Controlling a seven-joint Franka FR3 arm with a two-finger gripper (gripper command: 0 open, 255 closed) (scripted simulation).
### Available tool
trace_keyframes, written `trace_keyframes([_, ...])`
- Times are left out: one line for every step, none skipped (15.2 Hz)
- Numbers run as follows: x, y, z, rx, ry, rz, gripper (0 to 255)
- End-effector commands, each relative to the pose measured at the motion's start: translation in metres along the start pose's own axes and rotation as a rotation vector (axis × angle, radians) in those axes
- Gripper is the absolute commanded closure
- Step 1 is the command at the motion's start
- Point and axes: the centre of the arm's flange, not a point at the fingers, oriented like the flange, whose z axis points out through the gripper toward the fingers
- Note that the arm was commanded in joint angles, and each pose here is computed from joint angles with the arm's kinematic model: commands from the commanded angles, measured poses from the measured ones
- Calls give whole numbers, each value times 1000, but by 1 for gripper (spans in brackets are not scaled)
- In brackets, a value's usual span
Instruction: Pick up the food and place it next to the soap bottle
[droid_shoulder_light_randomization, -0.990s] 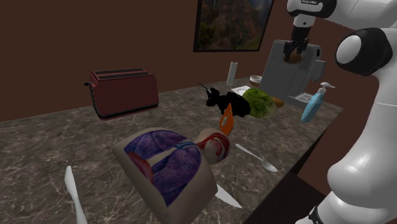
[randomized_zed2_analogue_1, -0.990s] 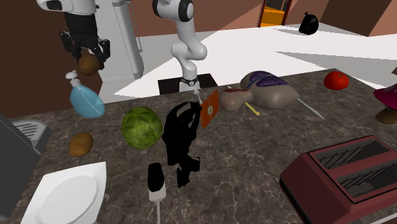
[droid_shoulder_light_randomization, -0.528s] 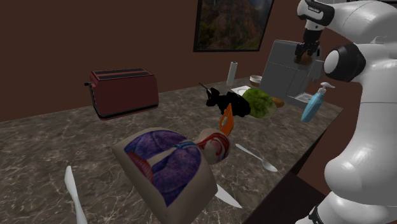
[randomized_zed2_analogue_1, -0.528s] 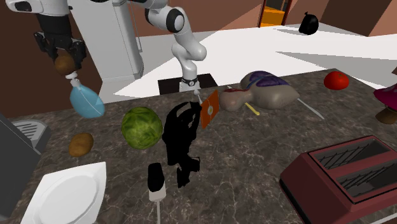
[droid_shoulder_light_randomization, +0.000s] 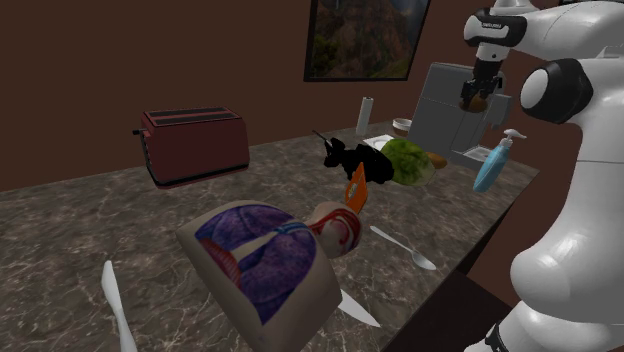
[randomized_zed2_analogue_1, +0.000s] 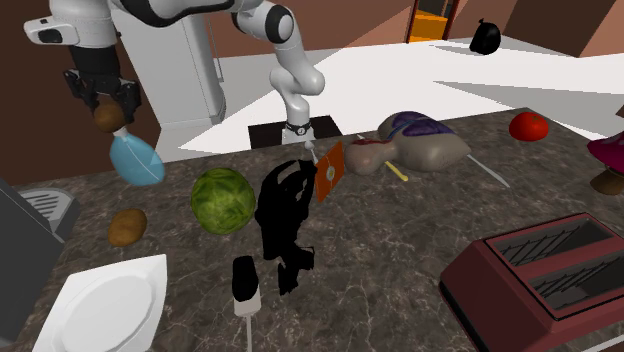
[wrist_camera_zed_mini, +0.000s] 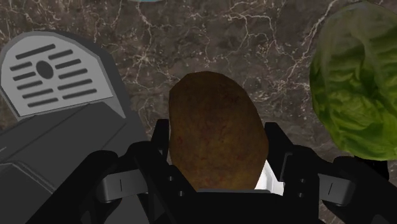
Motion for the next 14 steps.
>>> trace_keyframes([0, -2, 11, 0, 1, 0, 255])
trace_keyframes([0, -3, 16, 0, 1, 0, 255])
trace_keyframes([-1, -4, 21, 0, 1, 0, 255])
trace_keyframes([-1, -5, 26, 0, 1, 0, 255])
trace_keyframes([-1, -6, 31, 0, 1, 0, 255])
trace_keyframes([-2, -7, 37, 0, 1, 0, 255])
trace_keyframes([-2, -8, 42, 0, 1, 0, 255])
trace_keyframes([-2, -9, 47, 0, 1, 0, 255])
trace_keyframes([-3, -10, 52, 0, 1, 0, 255])
trace_keyframes([-3, -11, 57, 0, 1, 0, 255])
trace_keyframes([-3, -12, 62, 0, 1, 0, 255])
trace_keyframes([-4, -13, 68, 0, 1, 0, 255])
trace_keyframes([-4, -14, 73, 0, 1, 0, 255])
trace_keyframes([-4, -15, 78, 0, 1, 0, 255])
